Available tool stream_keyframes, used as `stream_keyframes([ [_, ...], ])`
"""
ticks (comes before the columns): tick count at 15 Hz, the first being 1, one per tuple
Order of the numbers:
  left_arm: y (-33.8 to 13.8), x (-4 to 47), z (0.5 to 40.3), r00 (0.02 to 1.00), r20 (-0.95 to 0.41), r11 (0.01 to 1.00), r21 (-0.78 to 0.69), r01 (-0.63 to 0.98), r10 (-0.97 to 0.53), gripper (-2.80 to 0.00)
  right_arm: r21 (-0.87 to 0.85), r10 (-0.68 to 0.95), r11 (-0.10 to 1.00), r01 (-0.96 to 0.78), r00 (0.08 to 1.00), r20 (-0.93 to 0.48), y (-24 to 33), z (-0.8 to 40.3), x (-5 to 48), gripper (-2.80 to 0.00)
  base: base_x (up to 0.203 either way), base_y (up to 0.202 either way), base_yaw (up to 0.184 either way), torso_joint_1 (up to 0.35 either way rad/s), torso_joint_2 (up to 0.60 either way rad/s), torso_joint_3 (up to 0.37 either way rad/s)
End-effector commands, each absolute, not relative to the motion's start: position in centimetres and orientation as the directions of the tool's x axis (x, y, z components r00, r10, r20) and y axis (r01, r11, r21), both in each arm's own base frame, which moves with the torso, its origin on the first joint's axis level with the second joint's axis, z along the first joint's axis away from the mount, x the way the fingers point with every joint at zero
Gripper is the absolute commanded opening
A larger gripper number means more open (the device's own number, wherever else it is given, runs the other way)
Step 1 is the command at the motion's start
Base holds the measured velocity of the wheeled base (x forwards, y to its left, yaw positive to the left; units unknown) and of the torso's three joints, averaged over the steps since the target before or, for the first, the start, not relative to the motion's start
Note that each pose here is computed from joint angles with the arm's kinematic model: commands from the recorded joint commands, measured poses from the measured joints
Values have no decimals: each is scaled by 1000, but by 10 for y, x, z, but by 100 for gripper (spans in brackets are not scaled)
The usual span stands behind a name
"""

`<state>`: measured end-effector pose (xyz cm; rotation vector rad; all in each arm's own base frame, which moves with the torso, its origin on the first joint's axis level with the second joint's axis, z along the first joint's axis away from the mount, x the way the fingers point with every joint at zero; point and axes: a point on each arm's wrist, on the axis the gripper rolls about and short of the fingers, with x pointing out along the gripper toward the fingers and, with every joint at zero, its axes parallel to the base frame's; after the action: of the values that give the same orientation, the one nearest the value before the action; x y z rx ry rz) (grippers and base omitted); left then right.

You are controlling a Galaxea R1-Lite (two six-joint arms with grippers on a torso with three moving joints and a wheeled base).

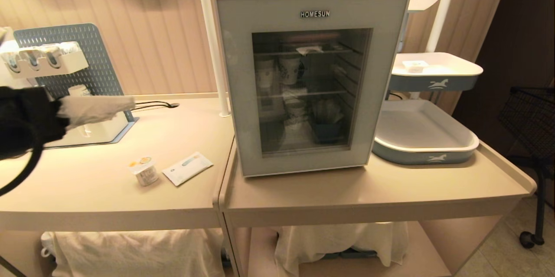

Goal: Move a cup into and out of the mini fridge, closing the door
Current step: Open the freezer door

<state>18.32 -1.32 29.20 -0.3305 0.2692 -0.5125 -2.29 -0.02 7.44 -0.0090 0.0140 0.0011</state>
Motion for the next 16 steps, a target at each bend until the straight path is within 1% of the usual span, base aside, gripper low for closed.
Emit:
stream_keyframes([
  [1, -16, 268, 252, 735, -201, 729, -445, 520, -647, 0, -9, 3, 1000, -3, 1000, -14, 0, 74, -23, -280, 0, 0, 0, 0, 0, 0],
  [3, -17, 304, 233, 630, -161, 620, -471, 627, -760, 0, -9, 2, 1000, -2, 1000, -14, 0, 74, -23, -280, 0, 0, 0, 0, 0, 0],
  [5, -18, 338, 214, 547, -120, 534, -467, 705, -828, 0, -9, 2, 1000, -2, 1000, -14, 0, 74, -23, -280, 0, 0, 0, 0, 0, 0],
  [7, -19, 368, 196, 502, -67, 481, -414, 772, -863, 0, -9, 3, 1000, -3, 1000, -14, 0, 74, -23, -280, 0, 0, 0, 0, 0, 0],
  [9, -22, 384, 187, 461, -3, 439, -313, 842, -887, 0, -9, 2, 1000, -2, 1000, -14, 0, 74, -23, -280, 0, 0, 0, 0, 0, 0],
  [11, -35, 399, 182, 432, 36, 412, -241, 879, -901, 0, -9, 2, 1000, -2, 1000, -14, 0, 74, -23, -280, 0, 0, 0, 0, 0, 0],
  [13, -47, 413, 170, 431, 45, 411, -226, 883, -901, 0, -9, 2, 1000, -2, 1000, -14, 0, 74, -23, -280, 0, 0, 0, 0, 0, 0],
  [16, -67, 413, 173, 474, 83, 454, -187, 871, -876, 0, -9, 2, 1000, -2, 1000, -14, 0, 74, -23, -280, 0, 0, 0, 0, 0, 0],
])
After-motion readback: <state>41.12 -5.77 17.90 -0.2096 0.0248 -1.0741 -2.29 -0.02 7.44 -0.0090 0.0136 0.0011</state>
